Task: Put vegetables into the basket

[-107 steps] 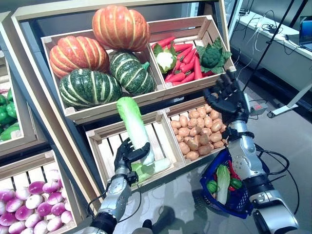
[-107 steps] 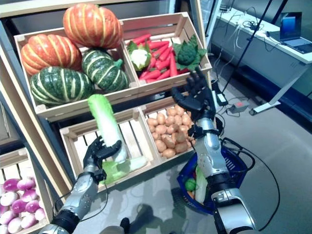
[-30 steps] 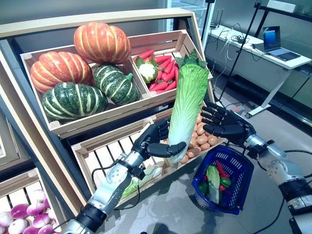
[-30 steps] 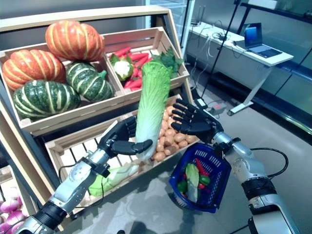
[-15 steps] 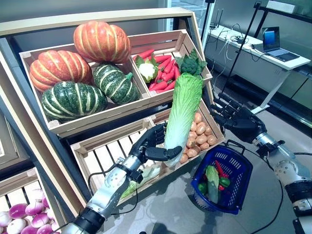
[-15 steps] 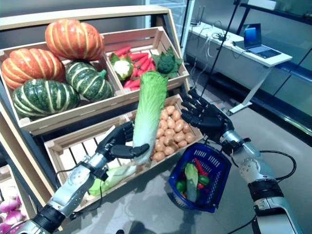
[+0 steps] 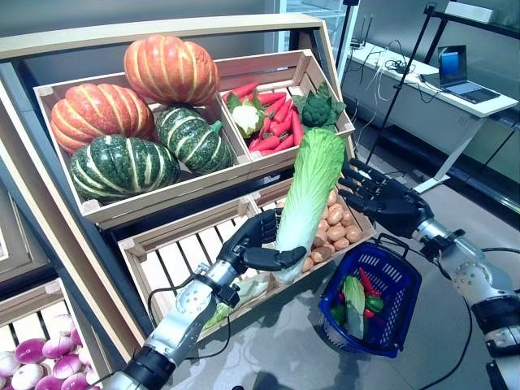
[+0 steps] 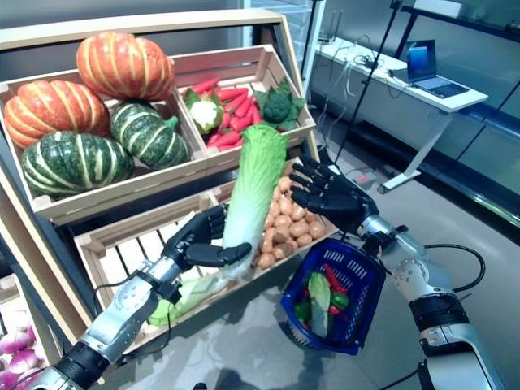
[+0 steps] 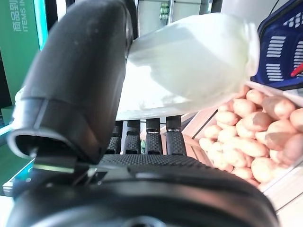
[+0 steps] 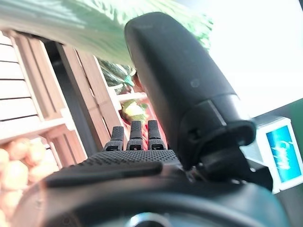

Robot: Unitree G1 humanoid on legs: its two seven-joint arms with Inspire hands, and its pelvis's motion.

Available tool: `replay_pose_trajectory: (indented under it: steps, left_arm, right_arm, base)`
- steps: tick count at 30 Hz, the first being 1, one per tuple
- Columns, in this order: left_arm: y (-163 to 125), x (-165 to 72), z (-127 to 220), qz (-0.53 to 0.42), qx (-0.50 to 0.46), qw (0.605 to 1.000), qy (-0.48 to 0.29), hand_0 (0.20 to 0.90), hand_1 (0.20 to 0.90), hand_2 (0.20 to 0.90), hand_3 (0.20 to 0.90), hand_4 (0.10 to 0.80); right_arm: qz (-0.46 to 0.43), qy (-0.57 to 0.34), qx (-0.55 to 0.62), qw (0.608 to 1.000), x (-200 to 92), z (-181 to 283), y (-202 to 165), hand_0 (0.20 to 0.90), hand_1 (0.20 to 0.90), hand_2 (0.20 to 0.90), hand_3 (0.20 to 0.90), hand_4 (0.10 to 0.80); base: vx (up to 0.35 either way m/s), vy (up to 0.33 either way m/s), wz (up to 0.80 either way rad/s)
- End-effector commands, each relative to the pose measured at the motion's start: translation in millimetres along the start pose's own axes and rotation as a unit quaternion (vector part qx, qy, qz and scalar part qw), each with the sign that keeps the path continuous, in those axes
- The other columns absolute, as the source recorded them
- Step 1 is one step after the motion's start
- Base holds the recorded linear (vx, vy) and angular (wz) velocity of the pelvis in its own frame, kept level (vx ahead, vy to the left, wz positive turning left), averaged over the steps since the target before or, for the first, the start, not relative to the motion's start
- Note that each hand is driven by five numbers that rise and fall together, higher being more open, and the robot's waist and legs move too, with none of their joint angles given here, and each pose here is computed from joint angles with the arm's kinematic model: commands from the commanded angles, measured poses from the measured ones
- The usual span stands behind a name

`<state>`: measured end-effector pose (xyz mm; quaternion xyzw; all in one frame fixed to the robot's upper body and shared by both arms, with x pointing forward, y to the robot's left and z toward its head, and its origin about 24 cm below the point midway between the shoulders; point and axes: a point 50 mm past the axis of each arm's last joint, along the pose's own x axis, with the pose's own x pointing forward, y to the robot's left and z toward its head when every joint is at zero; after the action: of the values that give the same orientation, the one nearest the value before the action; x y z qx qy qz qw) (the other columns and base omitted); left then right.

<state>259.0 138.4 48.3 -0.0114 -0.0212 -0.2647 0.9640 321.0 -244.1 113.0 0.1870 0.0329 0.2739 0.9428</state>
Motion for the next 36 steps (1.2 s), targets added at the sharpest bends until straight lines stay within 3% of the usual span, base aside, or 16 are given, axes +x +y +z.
replay_pose_trajectory:
  steps: [1, 12, 22, 36]
  left_arm:
    - [-12, 26, 57, -0.048, 0.033, 0.985, -0.161, 0.3, 0.3, 0.3, 0.3, 0.4]
    - [-25, 35, 60, -0.074, 0.024, 0.983, -0.168, 0.3, 0.3, 0.3, 0.3, 0.4]
    - [-33, 35, 57, -0.092, 0.006, 0.983, -0.162, 0.3, 0.3, 0.3, 0.3, 0.4]
    - [-45, 31, 40, -0.118, -0.047, 0.984, -0.129, 0.3, 0.3, 0.3, 0.3, 0.4]
  right_arm:
    - [0.058, -0.073, -0.037, 0.995, 34, 51, 24, 0.9, 0.9, 0.9, 0.9, 0.8]
    - [0.112, -0.081, 0.103, 0.985, 69, 30, 52, 0.9, 0.9, 0.9, 0.9, 0.8]
    - [0.296, -0.14, 0.253, 0.91, 89, 50, 105, 0.9, 0.9, 0.9, 0.9, 0.8]
    - [0.455, -0.231, 0.229, 0.829, 80, 96, 144, 0.9, 0.9, 0.9, 0.9, 0.8]
  base:
    - [0.0, 0.0, 0.0]
    - [0.001, 0.001, 0.0]
    - [0.01, 0.006, 0.04]
    - [0.004, 0.001, 0.02]
